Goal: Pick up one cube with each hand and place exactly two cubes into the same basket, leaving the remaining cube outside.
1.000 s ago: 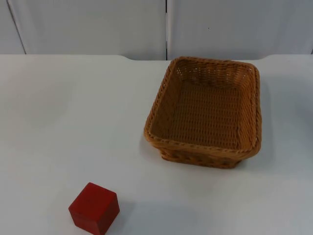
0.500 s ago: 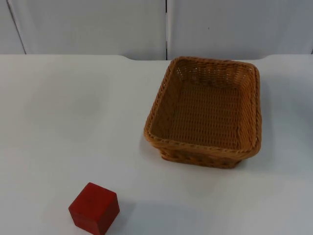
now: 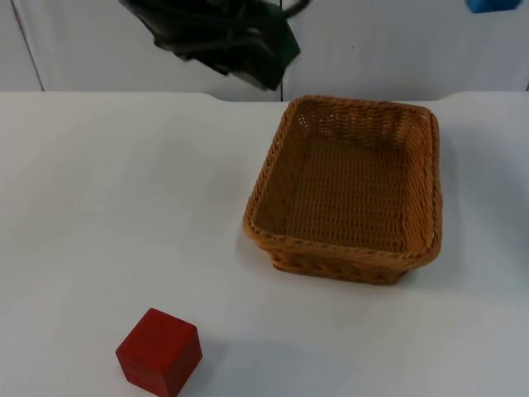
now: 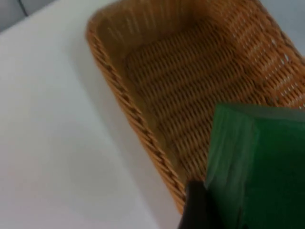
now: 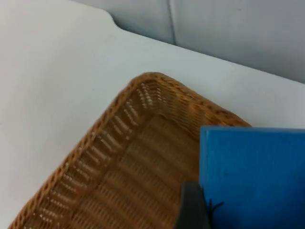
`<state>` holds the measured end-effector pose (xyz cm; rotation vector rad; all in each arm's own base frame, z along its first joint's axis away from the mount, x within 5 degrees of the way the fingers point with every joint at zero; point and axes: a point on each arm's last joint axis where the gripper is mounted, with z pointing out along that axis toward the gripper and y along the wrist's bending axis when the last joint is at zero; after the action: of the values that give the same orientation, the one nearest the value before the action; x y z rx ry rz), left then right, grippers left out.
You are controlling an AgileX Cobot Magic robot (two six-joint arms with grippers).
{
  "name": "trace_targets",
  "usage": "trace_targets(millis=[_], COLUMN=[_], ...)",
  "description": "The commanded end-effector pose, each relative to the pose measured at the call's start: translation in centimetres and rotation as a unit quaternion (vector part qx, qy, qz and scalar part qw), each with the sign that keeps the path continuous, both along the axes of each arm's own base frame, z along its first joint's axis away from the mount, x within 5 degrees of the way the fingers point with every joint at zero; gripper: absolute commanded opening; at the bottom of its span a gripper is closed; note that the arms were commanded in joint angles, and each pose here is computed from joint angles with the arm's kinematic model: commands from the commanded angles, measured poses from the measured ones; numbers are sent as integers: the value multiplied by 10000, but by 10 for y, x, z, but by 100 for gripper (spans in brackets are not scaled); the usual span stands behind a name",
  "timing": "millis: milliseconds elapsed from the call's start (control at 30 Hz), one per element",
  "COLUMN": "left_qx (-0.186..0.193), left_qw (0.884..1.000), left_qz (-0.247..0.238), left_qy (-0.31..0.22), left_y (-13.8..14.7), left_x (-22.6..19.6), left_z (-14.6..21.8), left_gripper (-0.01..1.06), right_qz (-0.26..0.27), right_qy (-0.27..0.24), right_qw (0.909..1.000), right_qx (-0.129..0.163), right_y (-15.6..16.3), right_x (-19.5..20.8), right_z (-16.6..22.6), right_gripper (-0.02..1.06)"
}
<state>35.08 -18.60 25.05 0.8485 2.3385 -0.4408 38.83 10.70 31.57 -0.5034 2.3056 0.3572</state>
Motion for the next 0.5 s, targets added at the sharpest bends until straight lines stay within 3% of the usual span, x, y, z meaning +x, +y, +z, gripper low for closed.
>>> trace_targets(millis=[0, 267, 467], left_qx=[-70, 39, -25], left_qw=[10000, 9997, 9995], left_qz=[5, -74, 22], left_qy=[-3, 234, 326], left_y=[-9, -24, -27], left_x=[1, 4, 7], left_z=[-6, -38, -47], left_gripper=[0, 0, 0], right_qz=[153, 624, 644], right_qy=[-42, 208, 309], right_qw=[9999, 9978, 9974], right_qx=[-12, -67, -99], right_y=[11, 59, 67], right_x=[9, 43, 52], right_z=[-2, -37, -55], right_gripper=[0, 0, 0])
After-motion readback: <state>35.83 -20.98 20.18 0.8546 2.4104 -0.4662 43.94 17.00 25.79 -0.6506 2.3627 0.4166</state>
